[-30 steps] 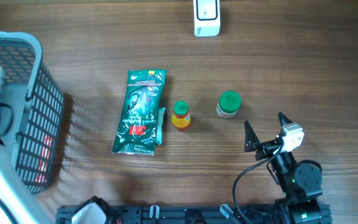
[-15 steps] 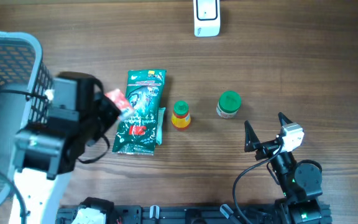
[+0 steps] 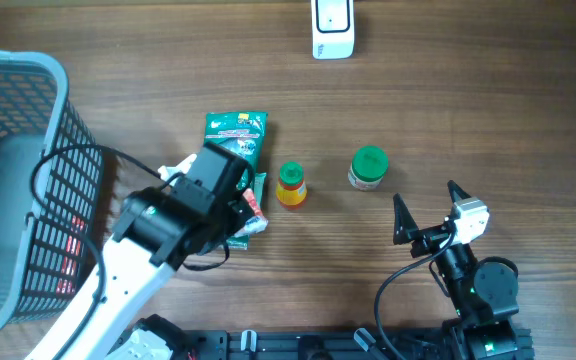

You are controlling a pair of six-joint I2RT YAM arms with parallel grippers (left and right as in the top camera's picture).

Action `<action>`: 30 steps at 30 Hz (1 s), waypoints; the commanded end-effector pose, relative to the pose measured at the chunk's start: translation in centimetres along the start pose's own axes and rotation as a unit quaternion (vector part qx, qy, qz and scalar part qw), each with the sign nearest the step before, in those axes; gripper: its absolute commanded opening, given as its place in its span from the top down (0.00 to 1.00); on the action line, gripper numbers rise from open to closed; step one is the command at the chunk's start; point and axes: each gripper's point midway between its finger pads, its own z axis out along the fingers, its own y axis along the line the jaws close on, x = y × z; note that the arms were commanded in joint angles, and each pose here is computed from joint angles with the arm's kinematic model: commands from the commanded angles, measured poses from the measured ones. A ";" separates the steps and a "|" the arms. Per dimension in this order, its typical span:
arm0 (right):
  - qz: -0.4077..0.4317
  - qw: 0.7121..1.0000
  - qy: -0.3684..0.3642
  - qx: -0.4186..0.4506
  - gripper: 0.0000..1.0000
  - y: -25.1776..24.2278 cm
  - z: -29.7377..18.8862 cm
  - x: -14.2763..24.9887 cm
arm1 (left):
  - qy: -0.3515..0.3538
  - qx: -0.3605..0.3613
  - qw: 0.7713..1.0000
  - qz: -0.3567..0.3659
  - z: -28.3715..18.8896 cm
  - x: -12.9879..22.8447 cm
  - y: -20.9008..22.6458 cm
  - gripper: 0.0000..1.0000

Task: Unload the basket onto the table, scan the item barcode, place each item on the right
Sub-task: 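Carry the red packet with left gripper and place it near bottle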

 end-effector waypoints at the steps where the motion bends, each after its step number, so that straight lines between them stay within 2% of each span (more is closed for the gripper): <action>1: 0.008 1.000 0.000 -0.005 0.00 0.2 0.0 0.0 | 0.015 -0.038 0.999 -0.026 2.2 0.7 0.2 0.96; 6: 0.008 1.000 0.000 -0.005 0.00 0.2 0.0 0.0 | 0.037 -0.083 0.995 -0.037 4.7 2.2 0.0 0.96; 9: 0.008 1.000 -0.001 -0.005 0.00 0.2 0.0 0.0 | 0.030 -0.070 0.996 -0.045 6.0 2.3 -1.5 0.96; 10: 0.008 1.000 -0.001 -0.005 0.00 0.2 0.0 0.0 | 0.018 -0.076 0.994 -0.079 6.2 1.9 -1.4 0.96; 12: 0.008 1.000 0.000 -0.005 0.00 0.2 0.0 0.0 | -0.006 -0.095 0.973 -0.208 7.0 1.6 -0.9 0.95; 14: 0.008 1.000 0.000 -0.005 0.00 0.2 0.0 0.0 | -0.014 -0.099 0.961 -0.256 8.2 1.4 -1.3 0.88; 18: 0.008 1.000 0.000 -0.005 0.00 0.2 0.0 0.0 | -0.013 -0.125 0.959 -0.254 10.5 1.6 -1.2 0.85; 21: 0.008 1.000 0.000 -0.005 0.00 0.2 0.0 0.0 | -0.012 -0.140 0.958 -0.252 11.3 1.8 -0.9 0.78; 23: 0.008 1.000 -0.001 -0.005 0.00 0.2 0.0 0.0 | -0.011 -0.140 0.958 -0.252 11.3 1.8 -0.9 0.60; 24: 0.008 1.000 -0.001 -0.005 0.00 0.2 0.0 0.0 | -0.010 -0.140 0.957 -0.252 11.3 1.9 -0.9 0.46; 25: 0.008 1.000 0.000 -0.005 0.00 0.2 0.0 0.0 | -0.004 -0.141 0.957 -0.252 11.3 2.1 -0.9 0.24; 27: 0.008 1.000 0.000 -0.005 0.00 0.2 0.0 0.0 | 0.014 -0.140 0.957 -0.255 11.3 2.7 -1.1 0.04; 28: 0.008 1.000 0.000 -0.005 0.00 0.2 0.0 0.0 | 0.020 -0.139 0.957 -0.255 11.2 2.9 -1.1 0.00; 30: 0.008 1.000 0.000 -0.005 0.00 0.2 0.0 0.0 | 0.026 -0.126 0.963 -0.235 10.5 2.8 -1.5 0.00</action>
